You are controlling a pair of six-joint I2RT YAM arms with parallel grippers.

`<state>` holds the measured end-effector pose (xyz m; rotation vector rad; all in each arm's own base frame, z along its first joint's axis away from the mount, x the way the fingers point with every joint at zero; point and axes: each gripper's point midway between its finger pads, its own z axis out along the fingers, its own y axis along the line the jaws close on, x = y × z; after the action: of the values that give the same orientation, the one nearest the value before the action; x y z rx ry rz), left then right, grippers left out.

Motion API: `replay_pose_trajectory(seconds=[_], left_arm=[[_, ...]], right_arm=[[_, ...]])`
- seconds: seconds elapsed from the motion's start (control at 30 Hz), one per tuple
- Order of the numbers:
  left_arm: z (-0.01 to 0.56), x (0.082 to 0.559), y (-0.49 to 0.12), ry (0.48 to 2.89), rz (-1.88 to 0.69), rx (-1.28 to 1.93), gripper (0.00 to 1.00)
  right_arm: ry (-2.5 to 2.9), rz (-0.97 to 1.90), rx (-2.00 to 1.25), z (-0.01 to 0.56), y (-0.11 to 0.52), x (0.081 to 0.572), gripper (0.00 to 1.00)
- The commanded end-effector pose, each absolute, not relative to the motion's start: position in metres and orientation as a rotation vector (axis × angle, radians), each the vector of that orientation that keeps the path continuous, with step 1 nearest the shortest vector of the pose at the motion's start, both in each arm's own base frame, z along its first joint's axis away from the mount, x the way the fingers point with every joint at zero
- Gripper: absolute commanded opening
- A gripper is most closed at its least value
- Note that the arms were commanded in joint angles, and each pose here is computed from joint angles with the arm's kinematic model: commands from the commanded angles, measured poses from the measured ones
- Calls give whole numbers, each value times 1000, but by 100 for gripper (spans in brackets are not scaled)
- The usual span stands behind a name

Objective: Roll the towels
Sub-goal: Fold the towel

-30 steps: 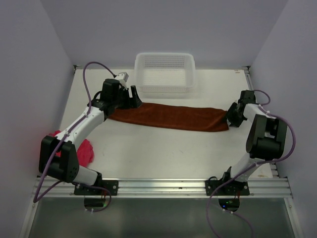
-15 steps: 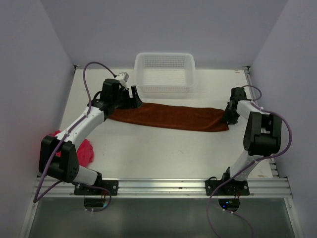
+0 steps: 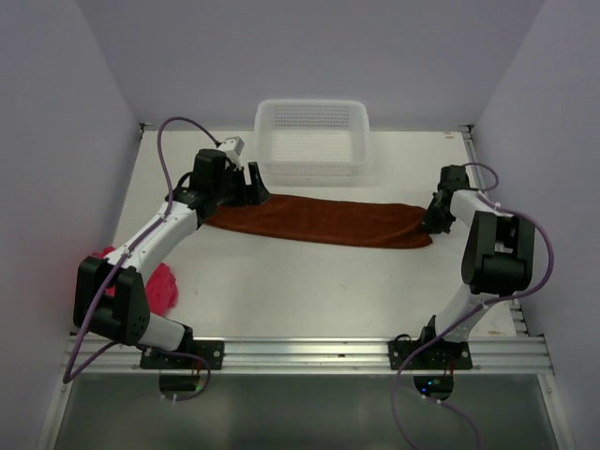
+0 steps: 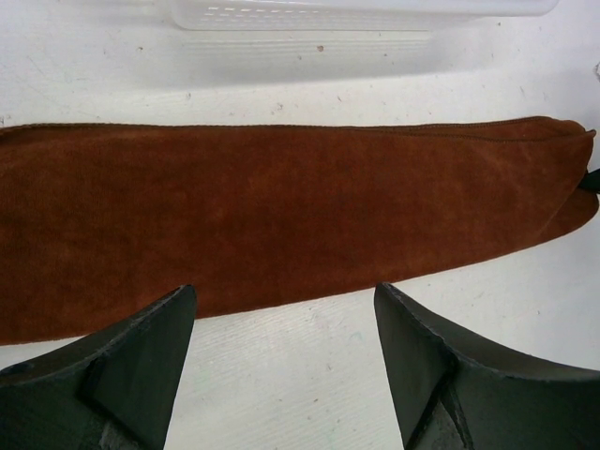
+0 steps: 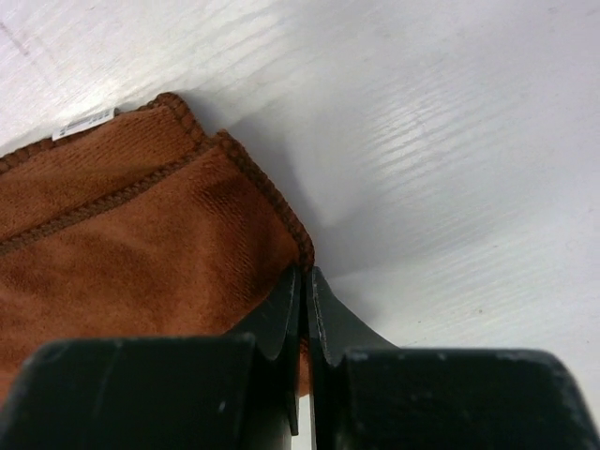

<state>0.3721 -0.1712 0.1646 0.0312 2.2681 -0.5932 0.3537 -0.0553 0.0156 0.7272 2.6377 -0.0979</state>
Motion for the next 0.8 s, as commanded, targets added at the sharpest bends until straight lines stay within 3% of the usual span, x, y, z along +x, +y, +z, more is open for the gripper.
replay_pose_trajectory(seconds=[0.0, 0.5, 0.77], left_arm=[[179, 375, -172, 2225, -595, 61, 81], [181, 374, -172, 2218, -605, 62, 81], [184, 374, -172, 2211, -607, 61, 81]], right_arm=[[2660, -92, 837, 13, -68, 335, 0], [2552, -345, 822, 127, -110, 338, 0], [2383, -456, 807, 220, -128, 338, 0]])
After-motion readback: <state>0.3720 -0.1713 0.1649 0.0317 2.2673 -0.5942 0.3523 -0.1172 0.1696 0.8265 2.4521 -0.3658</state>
